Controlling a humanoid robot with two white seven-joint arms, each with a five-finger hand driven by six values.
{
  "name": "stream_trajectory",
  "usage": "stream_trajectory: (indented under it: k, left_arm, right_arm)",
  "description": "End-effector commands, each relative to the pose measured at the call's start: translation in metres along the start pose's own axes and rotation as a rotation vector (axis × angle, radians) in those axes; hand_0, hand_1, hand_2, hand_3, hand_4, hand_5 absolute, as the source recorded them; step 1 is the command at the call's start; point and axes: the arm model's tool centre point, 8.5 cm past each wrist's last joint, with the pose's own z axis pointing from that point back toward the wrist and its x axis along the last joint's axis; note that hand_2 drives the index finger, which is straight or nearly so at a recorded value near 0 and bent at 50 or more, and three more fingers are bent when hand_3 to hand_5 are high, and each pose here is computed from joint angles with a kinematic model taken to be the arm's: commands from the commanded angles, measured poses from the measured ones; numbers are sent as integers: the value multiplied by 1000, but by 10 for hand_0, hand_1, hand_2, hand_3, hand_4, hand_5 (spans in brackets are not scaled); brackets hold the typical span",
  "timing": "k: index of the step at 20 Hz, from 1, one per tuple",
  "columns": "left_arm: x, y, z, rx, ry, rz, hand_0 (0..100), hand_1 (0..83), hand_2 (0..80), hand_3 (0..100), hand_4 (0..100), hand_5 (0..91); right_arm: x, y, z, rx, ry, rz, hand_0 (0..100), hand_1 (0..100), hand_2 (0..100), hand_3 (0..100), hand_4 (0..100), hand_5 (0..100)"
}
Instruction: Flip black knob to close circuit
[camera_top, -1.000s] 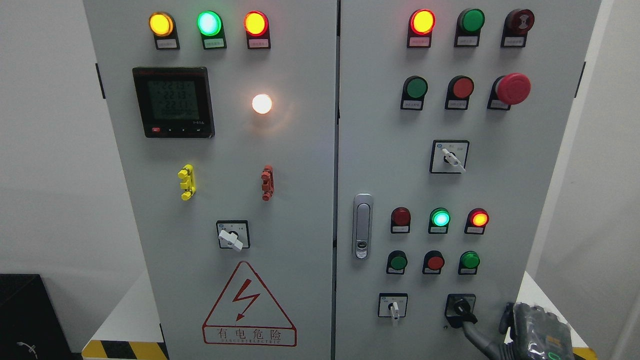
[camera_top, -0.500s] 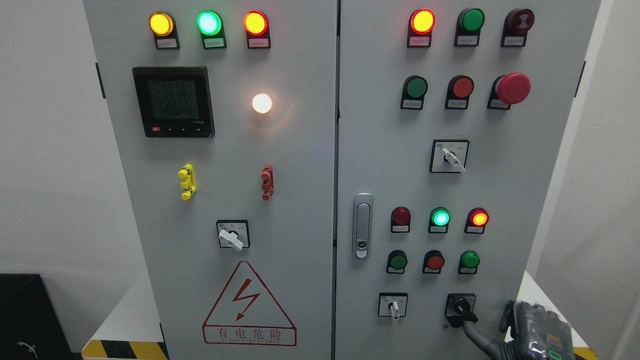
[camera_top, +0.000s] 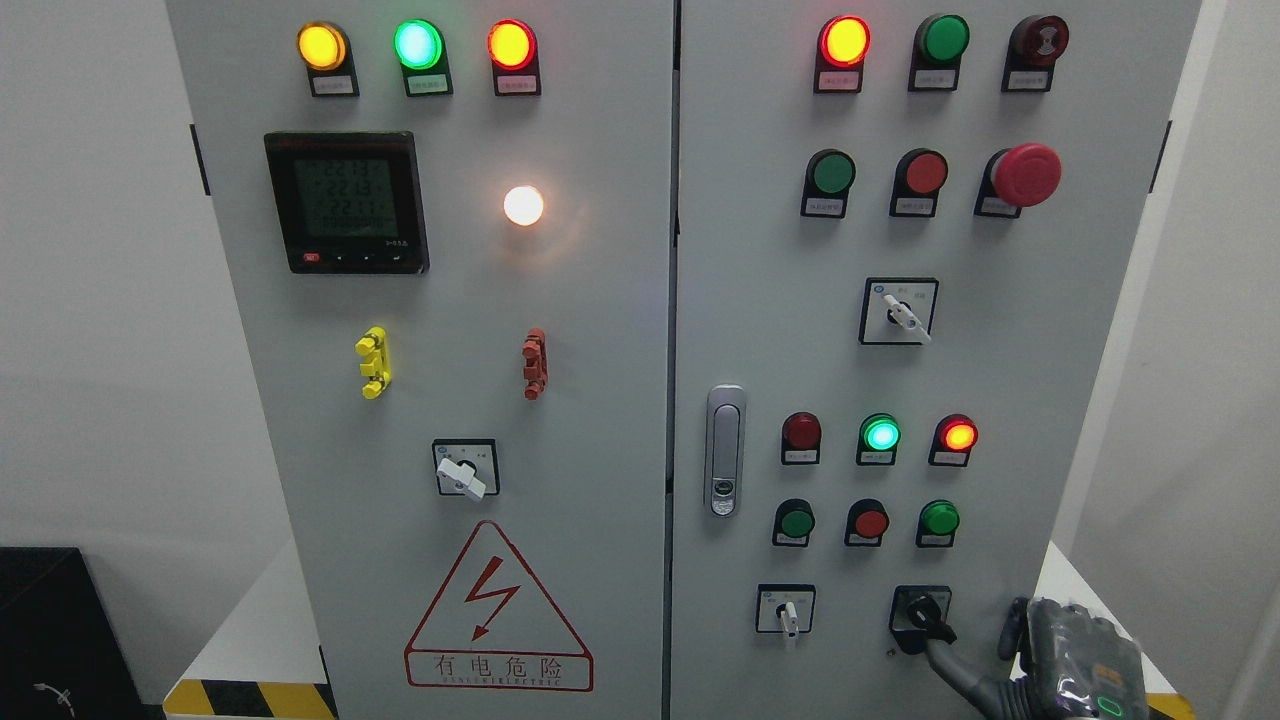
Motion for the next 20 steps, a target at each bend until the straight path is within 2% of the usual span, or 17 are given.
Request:
stream_trajectory:
  k: [1,20]
  left_arm:
    - [-7,-1,2,-8,17,-44,0,0,0,0,0,0]
    - [-7,-1,2,-8,19,-44,0,0,0,0,0,0]
  right_arm:
    - [7,2,3,0,-21,-16,0,259,762,923,726,725]
    - [28,13,22,25,-89,-13,0,257,760,922,728,726]
